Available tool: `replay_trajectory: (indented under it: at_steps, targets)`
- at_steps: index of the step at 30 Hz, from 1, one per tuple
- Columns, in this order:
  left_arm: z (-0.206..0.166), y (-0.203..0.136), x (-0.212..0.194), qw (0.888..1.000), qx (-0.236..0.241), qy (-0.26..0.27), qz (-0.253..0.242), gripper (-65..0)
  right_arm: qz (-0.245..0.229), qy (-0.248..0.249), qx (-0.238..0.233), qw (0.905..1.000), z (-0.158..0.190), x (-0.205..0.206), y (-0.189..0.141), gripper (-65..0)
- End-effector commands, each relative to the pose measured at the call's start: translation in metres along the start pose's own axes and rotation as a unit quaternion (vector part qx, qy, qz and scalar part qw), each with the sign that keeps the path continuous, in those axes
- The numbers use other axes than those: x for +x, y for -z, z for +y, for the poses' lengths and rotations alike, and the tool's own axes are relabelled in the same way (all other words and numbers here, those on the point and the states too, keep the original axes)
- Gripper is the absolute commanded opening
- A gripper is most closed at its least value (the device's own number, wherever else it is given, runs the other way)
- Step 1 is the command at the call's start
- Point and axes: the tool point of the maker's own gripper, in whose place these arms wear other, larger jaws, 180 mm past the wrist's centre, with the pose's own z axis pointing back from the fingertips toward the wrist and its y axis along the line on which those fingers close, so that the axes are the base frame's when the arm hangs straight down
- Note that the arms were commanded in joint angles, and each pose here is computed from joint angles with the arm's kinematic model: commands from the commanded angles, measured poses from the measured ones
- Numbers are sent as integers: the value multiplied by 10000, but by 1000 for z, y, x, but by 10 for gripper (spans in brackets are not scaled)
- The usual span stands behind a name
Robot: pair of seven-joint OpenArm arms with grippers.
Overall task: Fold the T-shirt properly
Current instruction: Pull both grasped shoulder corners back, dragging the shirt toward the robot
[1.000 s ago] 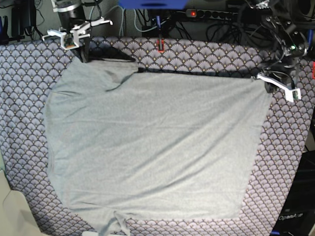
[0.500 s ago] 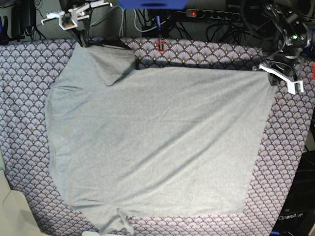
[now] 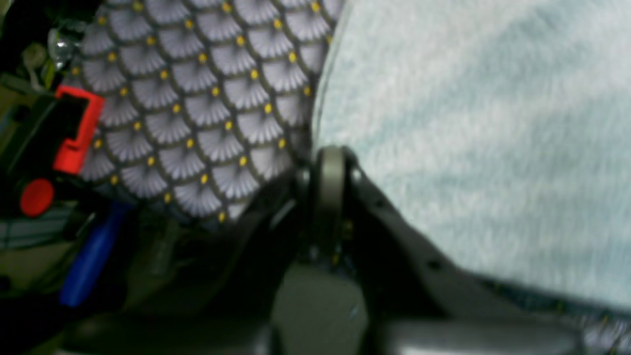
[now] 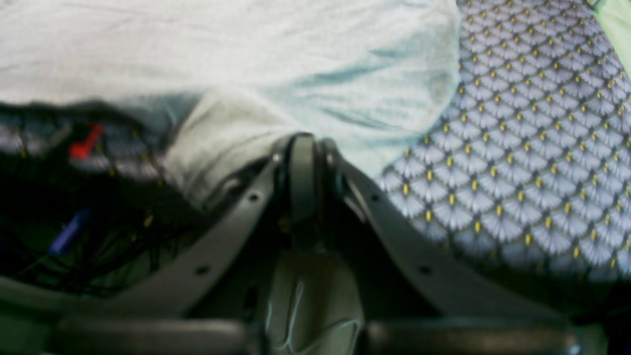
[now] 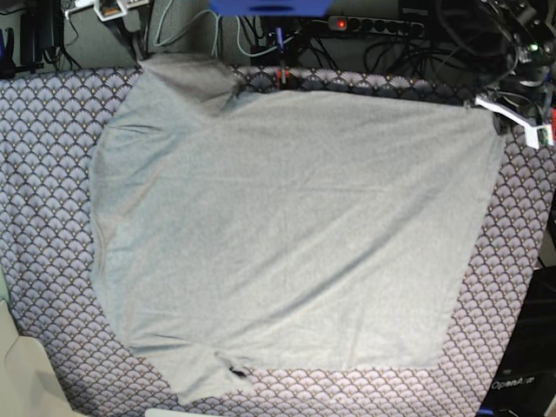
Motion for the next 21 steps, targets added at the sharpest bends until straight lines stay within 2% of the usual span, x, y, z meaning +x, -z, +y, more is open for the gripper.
replay_trajectory:
  at_steps: [1, 11, 21]
  targets:
    - [3, -3, 10, 9998, 16, 67, -169, -650, -93, -19, -17, 10000, -3, 3, -7, -650]
    - [0, -4, 2, 9999, -41, 101, -74, -650, -247, -6, -14, 9997, -3, 0, -12, -650]
    - [-4, 1, 19, 9995, -76, 50, -294, -650, -799, -73, -53, 9968, -7, 32, 21, -650]
